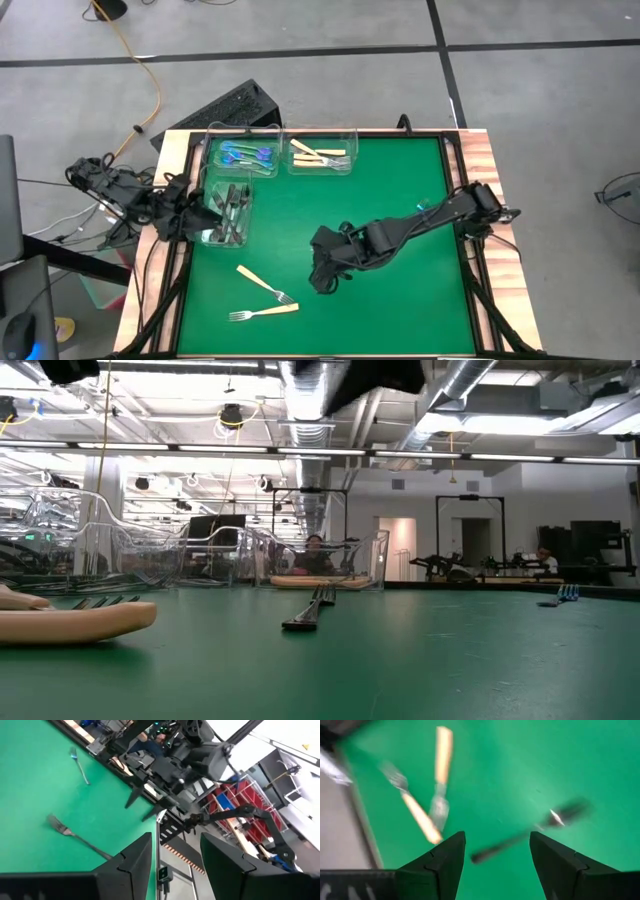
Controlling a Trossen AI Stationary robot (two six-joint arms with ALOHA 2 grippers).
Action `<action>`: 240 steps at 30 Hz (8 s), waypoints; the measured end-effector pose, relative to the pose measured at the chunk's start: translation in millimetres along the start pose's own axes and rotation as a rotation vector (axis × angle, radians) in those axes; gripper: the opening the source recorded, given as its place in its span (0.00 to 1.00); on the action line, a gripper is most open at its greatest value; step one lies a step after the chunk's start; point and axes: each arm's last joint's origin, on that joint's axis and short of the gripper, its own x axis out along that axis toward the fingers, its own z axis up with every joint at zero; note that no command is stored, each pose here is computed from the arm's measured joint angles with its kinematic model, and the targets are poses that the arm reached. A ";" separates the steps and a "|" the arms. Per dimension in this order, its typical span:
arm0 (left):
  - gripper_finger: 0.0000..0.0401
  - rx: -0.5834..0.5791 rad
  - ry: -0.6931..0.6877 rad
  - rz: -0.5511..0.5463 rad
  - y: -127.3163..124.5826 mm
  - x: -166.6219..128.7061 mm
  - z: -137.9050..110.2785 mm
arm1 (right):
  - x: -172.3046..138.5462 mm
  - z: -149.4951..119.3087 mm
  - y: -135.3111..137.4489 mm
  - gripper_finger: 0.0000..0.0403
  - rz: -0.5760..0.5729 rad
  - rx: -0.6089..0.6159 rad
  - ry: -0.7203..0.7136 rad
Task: Sort silverware by color (type)
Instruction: Put the yellow fork into the top right transparent bin
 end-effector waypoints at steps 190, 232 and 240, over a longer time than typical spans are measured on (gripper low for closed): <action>0.07 0.560 -0.686 -0.158 -26.4 89.4 -9.0 | -121.4 116.6 45.5 0.59 0.231 -0.156 -0.881; 0.09 0.698 -0.658 -0.048 -38.4 113.5 18.7 | -103.8 150.2 10.7 0.57 0.302 -0.218 -0.828; 0.09 0.700 -0.659 -0.023 -36.3 115.7 19.2 | -101.9 149.0 9.1 0.08 0.272 -0.284 -0.808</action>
